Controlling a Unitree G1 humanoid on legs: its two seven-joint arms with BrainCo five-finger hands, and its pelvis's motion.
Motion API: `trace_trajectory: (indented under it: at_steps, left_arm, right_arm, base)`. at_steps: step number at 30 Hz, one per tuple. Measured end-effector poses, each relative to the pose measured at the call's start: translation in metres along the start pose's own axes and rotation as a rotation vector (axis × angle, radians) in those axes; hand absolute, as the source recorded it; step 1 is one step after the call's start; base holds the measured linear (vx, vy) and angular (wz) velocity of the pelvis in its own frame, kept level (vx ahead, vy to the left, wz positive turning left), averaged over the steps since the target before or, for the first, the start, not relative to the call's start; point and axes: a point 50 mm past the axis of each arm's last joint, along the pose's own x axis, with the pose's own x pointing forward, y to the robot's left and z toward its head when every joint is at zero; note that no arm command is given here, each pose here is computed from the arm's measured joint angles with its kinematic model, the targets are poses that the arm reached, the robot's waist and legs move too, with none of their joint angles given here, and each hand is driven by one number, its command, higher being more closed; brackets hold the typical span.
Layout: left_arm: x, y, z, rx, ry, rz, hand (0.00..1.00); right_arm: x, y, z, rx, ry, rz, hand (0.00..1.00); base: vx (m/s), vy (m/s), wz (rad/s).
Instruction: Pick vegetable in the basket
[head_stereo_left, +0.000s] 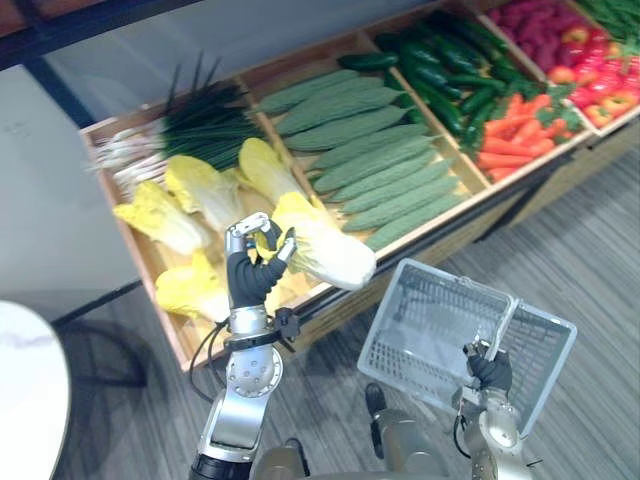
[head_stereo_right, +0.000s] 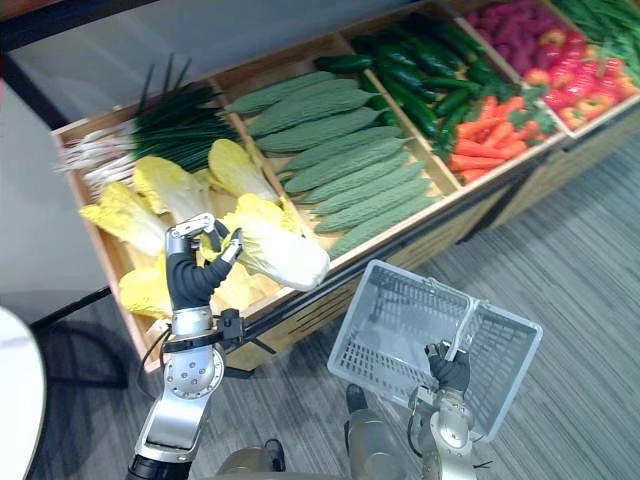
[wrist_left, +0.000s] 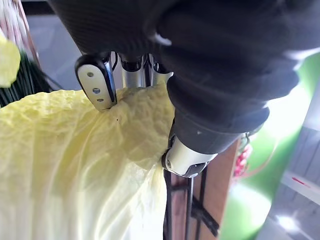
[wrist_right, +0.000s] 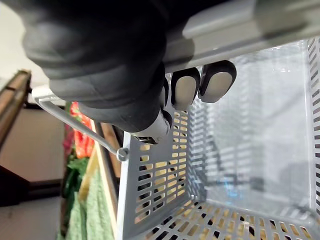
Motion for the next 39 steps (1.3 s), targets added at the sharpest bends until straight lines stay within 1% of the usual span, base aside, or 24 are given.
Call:
trace_trajectory:
  at_steps: [2, 6, 9, 11, 13, 15, 18, 20, 22, 24, 28, 31, 33, 36, 38, 39]
  left_arm:
    - [-0.001, -0.003, 0.001, -0.011, -0.004, -0.019, 1.00]
    - [0.004, 0.002, 0.000, -0.033, -0.006, 0.009, 1.00]
    - [0.007, -0.006, -0.005, -0.058, 0.009, -0.013, 1.00]
    - [0.003, -0.011, -0.017, -0.049, 0.062, -0.045, 1.00]
    - [0.005, -0.019, -0.025, -0.058, 0.088, -0.085, 1.00]
    - [0.002, -0.026, -0.032, -0.064, 0.124, -0.117, 1.00]
    - [-0.005, -0.037, -0.032, -0.087, 0.141, -0.183, 1.00]
    - [-0.006, -0.040, -0.034, -0.090, 0.152, -0.196, 1.00]
    - [-0.007, -0.043, -0.036, -0.099, 0.167, -0.194, 1.00]
    - [-0.009, -0.048, -0.041, -0.096, 0.190, -0.229, 1.00]
    - [-0.019, -0.066, -0.052, -0.071, 0.252, -0.342, 1.00]
    - [-0.026, -0.072, -0.061, -0.043, 0.301, -0.384, 1.00]
    - [-0.033, -0.074, -0.071, -0.002, 0.348, -0.412, 1.00]
    - [-0.039, -0.075, -0.087, 0.096, 0.389, -0.460, 1.00]
    - [-0.042, -0.074, -0.098, 0.204, 0.399, -0.509, 1.00]
    - [-0.043, -0.073, -0.100, 0.235, 0.394, -0.523, 0.00]
  right_arm:
    - [0.005, 0.008, 0.002, 0.002, -0.014, 0.021, 1.00]
    - [0.022, 0.033, -0.001, -0.026, -0.007, 0.096, 1.00]
    - [0.023, 0.034, -0.010, -0.091, 0.036, 0.119, 1.00]
    - [0.025, 0.039, -0.014, -0.138, 0.057, 0.181, 1.00]
    - [0.023, 0.043, -0.016, -0.149, 0.069, 0.204, 1.00]
    - [0.023, 0.049, -0.016, -0.151, 0.077, 0.232, 1.00]
    - [0.029, 0.059, -0.005, -0.118, 0.036, 0.261, 1.00]
    - [0.032, 0.071, 0.003, -0.110, 0.002, 0.300, 1.00]
    - [0.031, 0.072, 0.009, -0.114, -0.024, 0.322, 1.00]
    - [0.030, 0.075, 0.013, -0.098, -0.036, 0.358, 1.00]
    - [0.016, 0.087, 0.014, -0.033, -0.024, 0.454, 1.00]
    - [0.004, 0.100, 0.009, 0.027, 0.020, 0.540, 1.00]
    - [-0.006, 0.109, 0.004, 0.077, 0.064, 0.593, 1.00]
    - [-0.016, 0.114, 0.002, 0.130, 0.094, 0.651, 1.00]
    - [-0.024, 0.121, 0.000, 0.171, 0.119, 0.708, 1.00]
    - [-0.025, 0.123, 0.000, 0.183, 0.126, 0.722, 1.00]
  base:
    - [-0.09, 0.068, -1.60]
    - [-0.01, -0.066, -1.68]
    - [0.12, -0.143, -1.12]
    - [0.22, -0.174, -1.75]
    - [0.31, -0.177, -1.43]
    - [0.31, -0.045, -1.42]
    - [0.26, 0.076, -1.16]
    - [0.24, 0.164, -1.20]
    - [0.17, 0.207, -0.92]
    - [0.14, 0.211, -0.55]
    - [0.12, 0.224, -0.15]
    - [0.09, 0.148, -0.09]
    - [0.08, 0.085, -0.20]
    - [0.06, 0.051, -0.13]
    - [0.03, 0.043, -0.11]
    - [0.02, 0.033, -0.09]
